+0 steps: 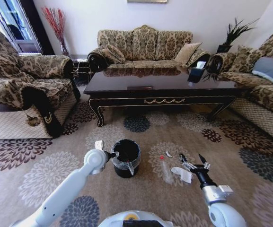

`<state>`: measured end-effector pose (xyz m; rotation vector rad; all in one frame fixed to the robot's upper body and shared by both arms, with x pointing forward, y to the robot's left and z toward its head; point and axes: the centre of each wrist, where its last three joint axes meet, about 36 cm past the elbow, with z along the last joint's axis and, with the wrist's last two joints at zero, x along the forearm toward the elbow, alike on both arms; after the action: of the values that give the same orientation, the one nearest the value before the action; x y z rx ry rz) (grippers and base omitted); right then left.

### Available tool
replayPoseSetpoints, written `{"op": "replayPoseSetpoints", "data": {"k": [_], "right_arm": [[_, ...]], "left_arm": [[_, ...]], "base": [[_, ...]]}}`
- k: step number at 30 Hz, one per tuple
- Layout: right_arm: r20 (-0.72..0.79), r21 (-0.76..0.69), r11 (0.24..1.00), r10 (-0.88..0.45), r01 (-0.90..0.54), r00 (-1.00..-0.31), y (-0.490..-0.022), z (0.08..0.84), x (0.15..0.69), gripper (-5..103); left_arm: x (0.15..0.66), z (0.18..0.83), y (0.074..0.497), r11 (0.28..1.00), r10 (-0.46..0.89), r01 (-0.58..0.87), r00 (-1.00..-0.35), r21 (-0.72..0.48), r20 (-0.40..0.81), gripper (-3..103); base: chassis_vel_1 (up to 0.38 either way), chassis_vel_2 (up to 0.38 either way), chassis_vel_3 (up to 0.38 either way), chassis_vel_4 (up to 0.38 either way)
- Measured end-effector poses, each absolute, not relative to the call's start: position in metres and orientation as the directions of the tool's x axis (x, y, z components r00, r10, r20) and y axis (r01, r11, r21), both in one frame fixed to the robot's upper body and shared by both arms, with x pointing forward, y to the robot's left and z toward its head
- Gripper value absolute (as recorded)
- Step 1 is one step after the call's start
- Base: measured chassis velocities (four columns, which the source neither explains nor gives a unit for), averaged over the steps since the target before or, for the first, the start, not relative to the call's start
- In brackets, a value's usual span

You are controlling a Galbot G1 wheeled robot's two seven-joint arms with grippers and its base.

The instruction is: Move to the front of the table and pick up the trash from the floor, then place it into the trash bin.

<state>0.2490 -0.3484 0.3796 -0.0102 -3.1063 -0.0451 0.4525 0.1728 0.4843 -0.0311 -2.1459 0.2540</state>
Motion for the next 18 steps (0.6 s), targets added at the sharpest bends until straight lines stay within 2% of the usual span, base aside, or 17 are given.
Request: {"op": "replayPoseSetpoints", "data": {"k": [4, 6, 8, 10, 11, 18], "right_arm": [[0.044, 0.029, 1.000, 0.007, 0.009, -0.999, -0.348, 0.379, 0.246, 100], [0.048, 0.028, 1.000, 0.007, 0.008, -0.999, -0.348, 0.378, 0.245, 100], [0.055, 0.025, 1.000, 0.007, 0.009, -0.998, -0.349, 0.376, 0.243, 100], [0.056, 0.025, 1.000, 0.008, 0.009, -0.998, -0.349, 0.376, 0.243, 100], [0.056, 0.026, 1.000, 0.009, 0.010, -0.998, -0.349, 0.375, 0.243, 100], [0.052, 0.033, 0.999, 0.007, 0.009, -0.999, -0.346, 0.375, 0.245, 100]], "left_arm": [[0.464, 0.482, 0.168, 0.977, 0.113, -0.094, -0.527, -0.189, 0.842, 68], [0.467, 0.481, 0.167, 0.978, 0.107, -0.100, -0.519, -0.185, 0.848, 68], [0.472, 0.480, 0.165, 0.978, 0.091, -0.120, -0.502, -0.173, 0.860, 61], [0.476, 0.479, 0.164, 0.977, 0.085, -0.130, -0.494, -0.170, 0.866, 61], [0.482, 0.478, 0.163, 0.976, 0.077, -0.144, -0.481, -0.166, 0.873, 53], [0.498, 0.470, 0.160, 0.973, 0.066, -0.169, -0.438, -0.155, 0.896, 43]], "base": [[0.000, 0.000, 0.000, 0.000], [0.000, 0.000, 0.000, 0.000], [0.000, 0.000, 0.000, 0.000], [0.000, 0.000, 0.000, 0.000], [0.000, 0.000, 0.000, 0.000], [0.000, 0.000, 0.000, 0.000]]}}
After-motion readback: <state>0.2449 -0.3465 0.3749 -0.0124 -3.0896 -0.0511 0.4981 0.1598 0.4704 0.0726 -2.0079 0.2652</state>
